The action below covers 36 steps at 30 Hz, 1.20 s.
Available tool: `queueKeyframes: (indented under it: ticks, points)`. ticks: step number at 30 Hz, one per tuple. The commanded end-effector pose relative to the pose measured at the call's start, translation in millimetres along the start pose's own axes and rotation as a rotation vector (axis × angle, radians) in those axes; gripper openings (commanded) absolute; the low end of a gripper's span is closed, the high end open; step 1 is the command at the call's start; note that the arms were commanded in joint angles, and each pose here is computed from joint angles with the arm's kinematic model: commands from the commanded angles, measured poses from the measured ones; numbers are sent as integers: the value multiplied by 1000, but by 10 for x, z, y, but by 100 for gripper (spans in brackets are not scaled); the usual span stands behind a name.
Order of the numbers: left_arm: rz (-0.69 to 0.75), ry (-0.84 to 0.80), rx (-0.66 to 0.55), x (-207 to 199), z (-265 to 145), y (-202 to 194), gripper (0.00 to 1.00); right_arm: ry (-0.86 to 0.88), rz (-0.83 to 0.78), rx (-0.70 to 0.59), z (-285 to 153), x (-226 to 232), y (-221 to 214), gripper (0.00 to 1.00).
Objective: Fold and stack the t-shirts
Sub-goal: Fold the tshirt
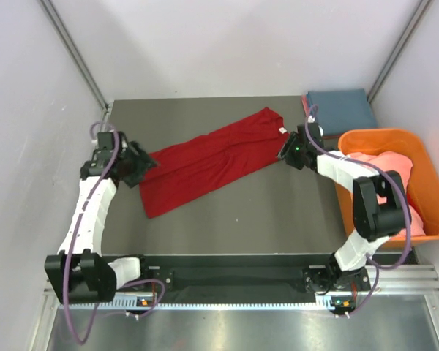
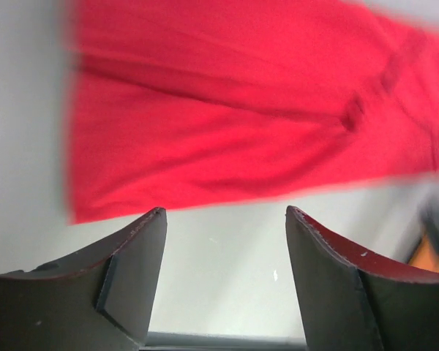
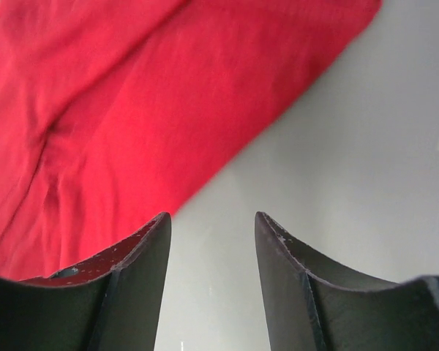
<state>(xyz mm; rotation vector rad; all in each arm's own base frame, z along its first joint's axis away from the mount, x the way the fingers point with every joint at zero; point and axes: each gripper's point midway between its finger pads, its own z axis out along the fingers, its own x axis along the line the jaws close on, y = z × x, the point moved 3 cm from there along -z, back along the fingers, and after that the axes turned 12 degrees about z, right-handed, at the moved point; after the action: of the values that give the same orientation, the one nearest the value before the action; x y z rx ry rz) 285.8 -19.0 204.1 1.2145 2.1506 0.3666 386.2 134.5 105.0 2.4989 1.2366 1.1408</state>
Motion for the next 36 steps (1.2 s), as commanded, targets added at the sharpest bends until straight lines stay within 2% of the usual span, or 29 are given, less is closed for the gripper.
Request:
queueKeyframes:
  ticks: [1, 4, 6, 7, 8, 9, 10, 11, 12, 13, 14, 17, 20, 25, 28, 29, 31, 32, 35, 36]
  points:
    - [195, -172, 60, -518, 122, -122, 70, -33, 46, -117, 149, 199, 302, 50]
    - [260, -189, 121, -666, 506, -66, 70, -75, 92, -165, 299, 176, 395, 50]
    - [309, -238, 100, -857, 577, 142, 70, -104, 114, -172, 405, 136, 393, 50]
    - [352, -221, 145, -836, 779, 130, 69, -113, 134, -182, 431, 148, 427, 50]
    - [386, -237, 101, -973, 776, 347, 69, -128, 140, -196, 460, 132, 450, 50]
    - [416, -223, 100, -988, 855, 421, 69, -157, 151, -192, 537, 60, 439, 50]
    - [467, -190, 156, -917, 1075, 389, 68, -169, 173, -196, 553, 65, 468, 50]
    - [501, -194, 112, -1037, 1071, 604, 67, -182, 183, -201, 585, 37, 477, 49]
    - [523, -176, 123, -1037, 1144, 656, 67, -192, 191, -201, 637, 8, 472, 50]
    - [555, -134, 187, -931, 1361, 607, 66, -188, 197, -214, 659, 34, 508, 49]
    - [575, -139, 157, -1023, 1357, 773, 64, -186, 195, -219, 682, 46, 524, 49]
    - [540, -76, 211, -916, 1567, 841, 61, -219, 191, -239, 804, 14, 584, 49]
    - [486, -112, 214, -913, 1627, 791, 60, -241, 199, -261, 852, -4, 657, 48]
    - [456, -175, 206, -927, 1471, 582, 61, -266, 217, -297, 889, -67, 715, 43]
    - [443, -248, 217, -994, 1358, 451, 61, -290, 226, -288, 920, -117, 690, 34]
    - [450, -265, 223, -1011, 1330, 419, 61, -296, 231, -286, 912, -127, 683, 28]
    - [459, -261, 237, -994, 1274, 357, 62, -305, 239, -284, 896, -171, 648, 23]
    - [460, -259, 237, -985, 1253, 348, 62, -305, 237, -290, 890, -172, 649, 14]
    - [463, -260, 232, -970, 1178, 329, 62, -309, 204, -308, 931, -177, 693, 1]
    - [463, -260, 222, -980, 1130, 338, 62, -291, 177, -323, 948, -119, 758, 0]
